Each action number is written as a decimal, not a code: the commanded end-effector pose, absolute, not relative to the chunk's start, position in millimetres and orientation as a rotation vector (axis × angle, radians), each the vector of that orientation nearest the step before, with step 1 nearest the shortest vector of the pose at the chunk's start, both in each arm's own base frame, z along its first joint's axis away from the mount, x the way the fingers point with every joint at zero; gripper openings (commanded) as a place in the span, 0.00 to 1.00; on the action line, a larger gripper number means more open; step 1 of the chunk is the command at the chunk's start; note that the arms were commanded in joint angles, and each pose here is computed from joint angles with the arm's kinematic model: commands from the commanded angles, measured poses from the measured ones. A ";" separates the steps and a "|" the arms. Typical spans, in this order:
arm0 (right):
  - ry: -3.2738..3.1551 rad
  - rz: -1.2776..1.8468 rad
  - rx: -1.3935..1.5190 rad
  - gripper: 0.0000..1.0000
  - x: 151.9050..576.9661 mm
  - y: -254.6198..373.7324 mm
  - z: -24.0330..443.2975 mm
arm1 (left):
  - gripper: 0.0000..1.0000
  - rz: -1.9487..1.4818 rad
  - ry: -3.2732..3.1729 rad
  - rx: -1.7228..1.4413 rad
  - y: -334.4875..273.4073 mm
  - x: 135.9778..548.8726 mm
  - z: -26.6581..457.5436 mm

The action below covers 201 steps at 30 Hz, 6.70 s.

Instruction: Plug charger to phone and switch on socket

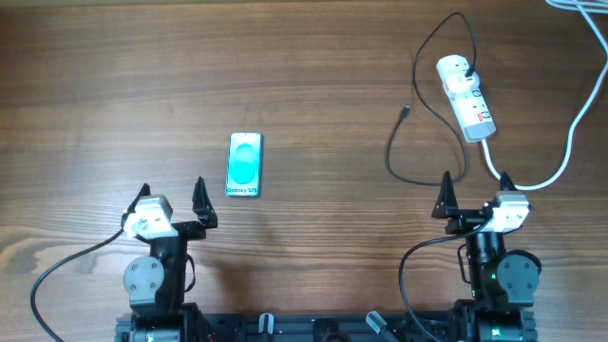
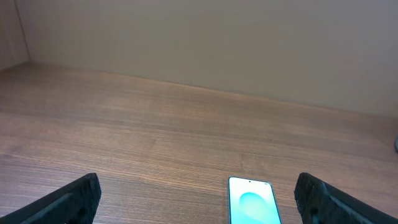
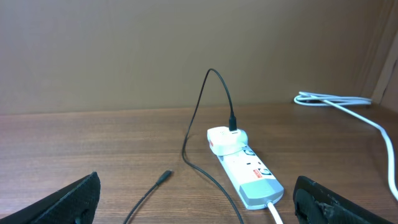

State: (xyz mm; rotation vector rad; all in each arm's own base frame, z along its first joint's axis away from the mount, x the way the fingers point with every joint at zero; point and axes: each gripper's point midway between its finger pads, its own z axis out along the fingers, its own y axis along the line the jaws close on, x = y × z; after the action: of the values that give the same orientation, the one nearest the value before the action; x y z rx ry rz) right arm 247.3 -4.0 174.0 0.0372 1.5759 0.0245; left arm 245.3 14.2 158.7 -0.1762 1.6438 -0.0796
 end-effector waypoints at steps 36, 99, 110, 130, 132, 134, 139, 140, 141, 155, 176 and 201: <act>1.566 0.030 0.014 1.00 246.8 -1.1 175.8 | 1.00 -0.077 1.642 -0.156 12.8 245.4 156.9; 1.566 0.030 0.014 1.00 246.8 -1.1 175.8 | 1.00 -0.077 1.639 -0.155 12.7 245.5 157.7; 1.566 0.030 0.014 1.00 246.8 -1.1 175.8 | 1.00 -0.145 1.578 -0.087 -1.8 238.0 209.3; 1.566 0.029 0.014 0.99 246.8 -1.1 175.8 | 1.00 -0.142 2.250 -0.128 0.6 286.7 294.9; 1.566 0.030 0.014 1.00 246.8 -1.1 175.8 | 1.00 -0.173 2.357 -0.133 -2.8 291.3 281.6; 1.566 0.030 0.014 1.00 246.8 -1.1 175.8 | 1.00 -0.228 2.468 -0.127 -10.8 292.5 262.1; 1.566 0.030 0.015 1.00 246.8 -1.1 175.8 | 1.00 -0.270 2.674 -0.065 -32.8 293.9 217.1; 1.566 0.030 0.014 1.00 246.8 -1.1 175.8 | 1.00 -0.279 2.701 -0.035 -40.8 294.8 210.6; 1.566 0.030 0.014 1.00 246.8 -1.1 175.8 | 1.00 -0.287 2.721 -0.002 -48.6 295.9 205.4; 1.566 0.030 0.015 1.00 246.8 -1.1 175.8 | 1.00 -0.369 2.955 0.056 -79.6 313.0 132.4; 1.566 0.030 0.014 1.00 246.8 -1.1 175.8 | 1.00 -0.057 3.091 0.104 -103.2 346.7 11.2; 1.566 0.030 0.015 1.00 246.8 -1.1 175.8 | 1.00 0.058 3.009 0.092 -89.6 358.7 22.3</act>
State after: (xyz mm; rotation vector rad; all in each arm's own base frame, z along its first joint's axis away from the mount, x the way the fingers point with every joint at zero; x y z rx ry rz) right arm 247.3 -3.9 173.9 0.0370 1.5763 0.0248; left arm 358.8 -91.1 26.2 0.1044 3.0083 0.0493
